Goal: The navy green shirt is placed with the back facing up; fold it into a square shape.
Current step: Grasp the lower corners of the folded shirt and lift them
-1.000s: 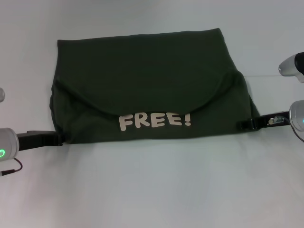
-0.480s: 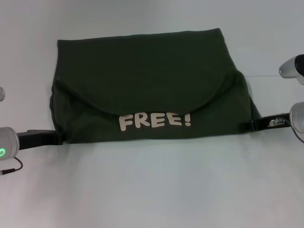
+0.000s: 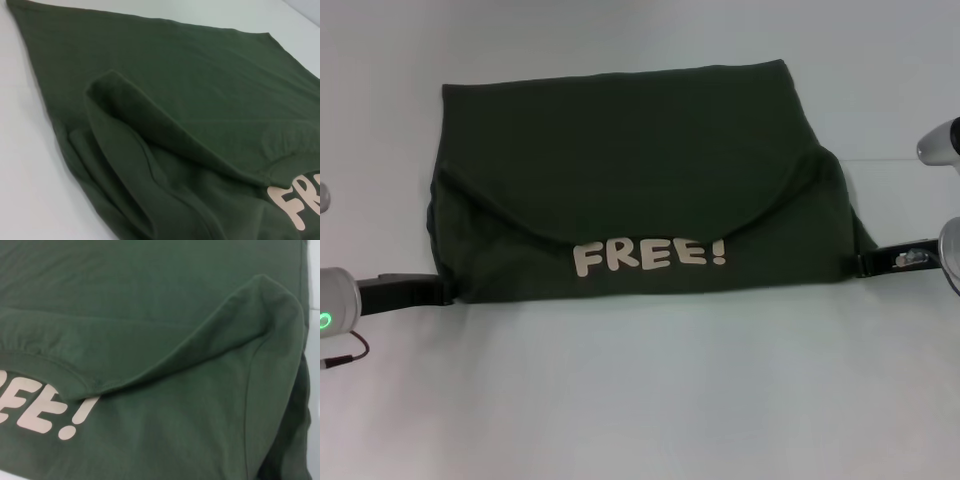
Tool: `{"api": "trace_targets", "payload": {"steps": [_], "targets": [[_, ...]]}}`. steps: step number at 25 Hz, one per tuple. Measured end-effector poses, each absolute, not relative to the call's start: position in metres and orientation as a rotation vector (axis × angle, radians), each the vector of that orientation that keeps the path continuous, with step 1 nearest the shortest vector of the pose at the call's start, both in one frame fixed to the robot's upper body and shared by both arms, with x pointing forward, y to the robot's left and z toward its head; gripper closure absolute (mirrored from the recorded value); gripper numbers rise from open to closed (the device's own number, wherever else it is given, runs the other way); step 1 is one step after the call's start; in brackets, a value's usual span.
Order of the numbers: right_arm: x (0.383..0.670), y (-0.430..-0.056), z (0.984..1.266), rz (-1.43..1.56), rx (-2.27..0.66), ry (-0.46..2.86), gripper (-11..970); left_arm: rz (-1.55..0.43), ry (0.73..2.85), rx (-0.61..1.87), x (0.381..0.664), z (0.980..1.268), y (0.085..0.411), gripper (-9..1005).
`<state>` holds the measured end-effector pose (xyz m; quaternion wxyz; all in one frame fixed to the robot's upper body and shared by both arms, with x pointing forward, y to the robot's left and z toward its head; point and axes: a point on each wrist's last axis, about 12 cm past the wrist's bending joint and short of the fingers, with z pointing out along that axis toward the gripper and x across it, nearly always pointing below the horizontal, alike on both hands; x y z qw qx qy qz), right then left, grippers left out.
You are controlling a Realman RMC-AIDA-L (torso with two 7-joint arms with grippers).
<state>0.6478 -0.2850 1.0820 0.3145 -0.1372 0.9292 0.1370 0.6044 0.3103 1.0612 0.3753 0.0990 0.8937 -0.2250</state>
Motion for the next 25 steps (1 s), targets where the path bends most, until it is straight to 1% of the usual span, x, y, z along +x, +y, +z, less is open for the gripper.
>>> {"api": "trace_targets", "payload": {"steps": [2,5,6,12,16,19,22,25], "targets": [[0.647,-0.288,1.082,0.363,-0.358,2.452,923,-0.588,2.289,0.251,0.604,1.062,0.310,957],[0.643,-0.292,1.083,0.381,-0.372,2.459,918,-0.608,2.293,0.249,0.603,1.063,0.311,957],[0.641,-0.293,1.085,0.390,-0.382,2.457,916,-0.650,2.294,0.254,0.599,1.066,0.314,956],[0.620,-0.304,1.095,0.452,-0.436,2.446,906,-0.759,2.299,0.287,0.584,1.079,0.327,956],[0.599,-0.313,1.098,0.526,-0.479,2.461,899,-0.847,2.313,0.325,0.571,1.093,0.338,956],[0.581,-0.320,1.097,0.614,-0.513,2.462,894,-0.872,2.330,0.348,0.565,1.098,0.344,956],[0.560,-0.332,1.095,0.710,-0.530,2.460,889,-0.954,2.387,0.422,0.548,1.108,0.358,957],[0.538,-0.343,1.093,0.804,-0.545,2.467,883,-1.015,2.447,0.481,0.536,1.113,0.362,957]]}}
